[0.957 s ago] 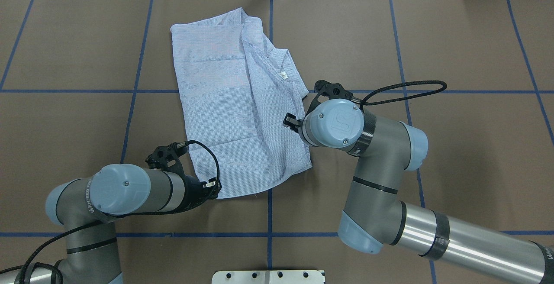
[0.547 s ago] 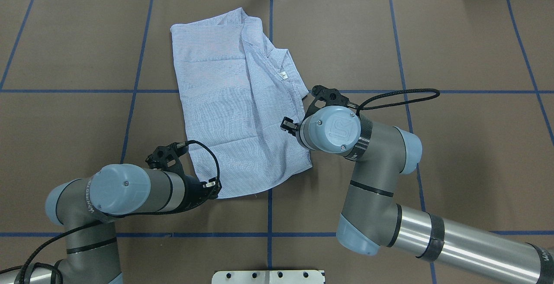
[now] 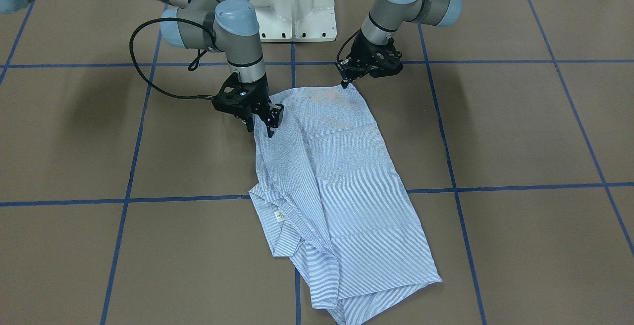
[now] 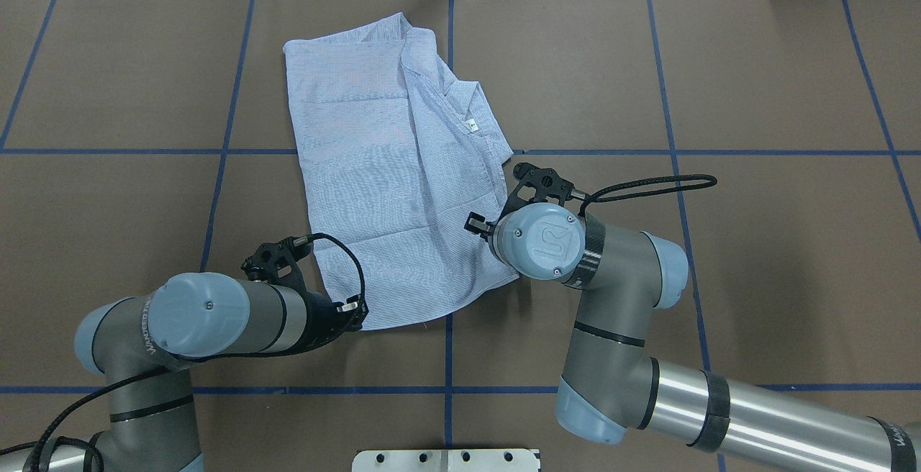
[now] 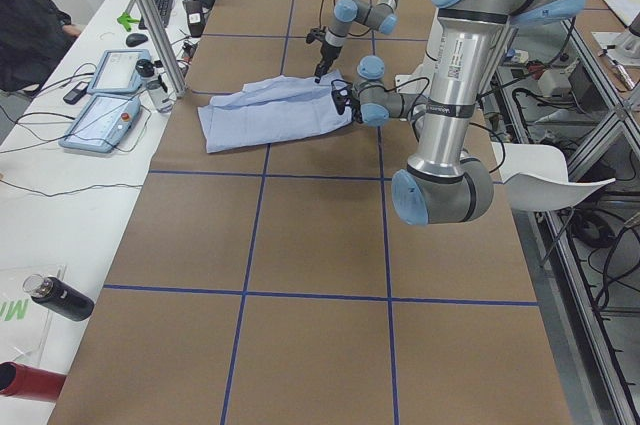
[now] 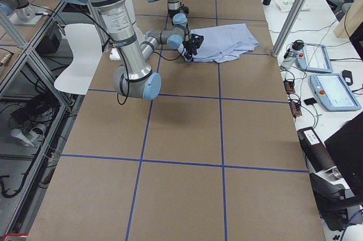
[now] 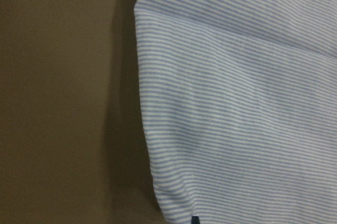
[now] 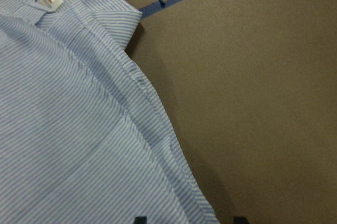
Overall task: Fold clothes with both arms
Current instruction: 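Grasp the shirt's near edges with both grippers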
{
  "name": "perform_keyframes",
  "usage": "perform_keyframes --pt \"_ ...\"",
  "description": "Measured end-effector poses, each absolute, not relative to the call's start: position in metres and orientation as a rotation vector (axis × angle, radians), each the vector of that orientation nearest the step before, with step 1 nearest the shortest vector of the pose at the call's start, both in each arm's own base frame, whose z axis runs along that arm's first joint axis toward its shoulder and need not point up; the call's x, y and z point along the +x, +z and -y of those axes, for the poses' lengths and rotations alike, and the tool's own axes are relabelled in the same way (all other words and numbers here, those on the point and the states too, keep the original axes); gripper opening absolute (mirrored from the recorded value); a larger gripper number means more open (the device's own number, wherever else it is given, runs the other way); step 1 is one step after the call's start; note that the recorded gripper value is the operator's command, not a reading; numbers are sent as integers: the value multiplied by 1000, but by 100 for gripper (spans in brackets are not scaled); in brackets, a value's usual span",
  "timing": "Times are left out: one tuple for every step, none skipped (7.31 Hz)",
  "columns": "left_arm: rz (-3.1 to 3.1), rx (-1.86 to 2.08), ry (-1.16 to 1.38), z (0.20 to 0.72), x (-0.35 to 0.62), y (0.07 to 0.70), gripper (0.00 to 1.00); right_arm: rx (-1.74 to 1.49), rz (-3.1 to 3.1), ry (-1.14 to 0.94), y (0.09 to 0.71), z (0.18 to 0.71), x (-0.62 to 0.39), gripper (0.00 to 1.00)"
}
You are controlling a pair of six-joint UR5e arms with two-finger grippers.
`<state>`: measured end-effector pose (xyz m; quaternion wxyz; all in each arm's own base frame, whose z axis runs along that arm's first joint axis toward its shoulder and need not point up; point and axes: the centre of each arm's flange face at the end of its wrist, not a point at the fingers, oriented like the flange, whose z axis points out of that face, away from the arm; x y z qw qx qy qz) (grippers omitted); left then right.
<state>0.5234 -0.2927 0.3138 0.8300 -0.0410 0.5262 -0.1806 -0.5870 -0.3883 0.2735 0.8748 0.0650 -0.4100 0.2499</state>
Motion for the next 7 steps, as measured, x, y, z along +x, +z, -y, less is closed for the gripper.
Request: perform_keyframes --pt "-1117 -87 -383 293 523 313 0 137 837 523 272 389 -589 49" --pt "-1118 -88 -382 293 523 313 0 137 828 525 271 389 -590 47" --pt "-1118 -88 -382 292 523 313 0 137 826 527 270 389 -591 51" --pt "-1120 -88 -382 292 522 312 0 139 824 530 270 389 -591 53" --pt "-1122 -88 -382 293 522 311 0 141 819 530 271 388 -591 57" --pt "-1122 -88 -382 293 522 311 0 142 810 528 272 388 -591 58" --pt "-1123 -88 -382 292 522 311 0 143 799 526 274 388 -591 58"
